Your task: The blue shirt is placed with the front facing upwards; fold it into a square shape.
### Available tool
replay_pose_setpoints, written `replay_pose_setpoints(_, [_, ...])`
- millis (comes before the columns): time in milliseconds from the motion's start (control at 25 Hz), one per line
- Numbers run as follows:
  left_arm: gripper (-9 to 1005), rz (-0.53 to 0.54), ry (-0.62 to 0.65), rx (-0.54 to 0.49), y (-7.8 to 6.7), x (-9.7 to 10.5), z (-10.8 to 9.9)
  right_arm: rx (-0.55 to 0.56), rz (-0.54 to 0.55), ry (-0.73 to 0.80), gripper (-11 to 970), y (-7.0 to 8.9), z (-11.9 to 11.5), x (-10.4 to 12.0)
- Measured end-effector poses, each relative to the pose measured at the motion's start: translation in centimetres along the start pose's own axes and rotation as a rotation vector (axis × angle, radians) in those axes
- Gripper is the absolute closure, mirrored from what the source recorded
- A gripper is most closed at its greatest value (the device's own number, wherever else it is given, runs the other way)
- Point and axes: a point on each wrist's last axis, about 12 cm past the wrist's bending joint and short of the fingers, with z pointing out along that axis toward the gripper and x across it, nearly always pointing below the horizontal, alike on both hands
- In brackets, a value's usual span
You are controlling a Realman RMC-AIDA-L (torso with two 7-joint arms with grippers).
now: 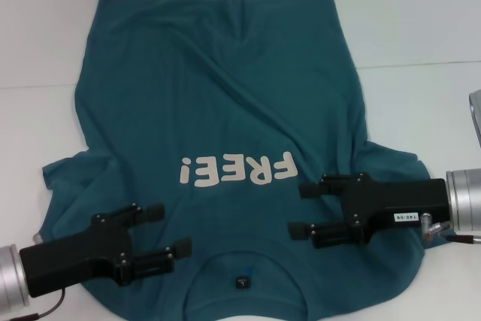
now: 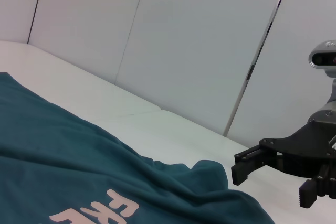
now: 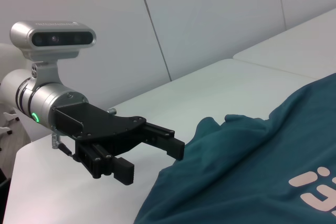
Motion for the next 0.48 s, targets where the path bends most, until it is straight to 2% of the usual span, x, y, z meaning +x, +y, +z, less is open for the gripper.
replay_pose_setpoints(280, [121, -0.016, -0.007, -0.013, 0.2, -0.2, -0.2, 0.013, 0.001, -0.004, 44, -0.2, -0.1, 0.0])
replay_pose_setpoints(480, [120, -0.09, -0.017, -0.107, 1.3, -0.4, -0.7, 0.013, 0.005, -0.006, 45, -0.1, 0.1, 0.0])
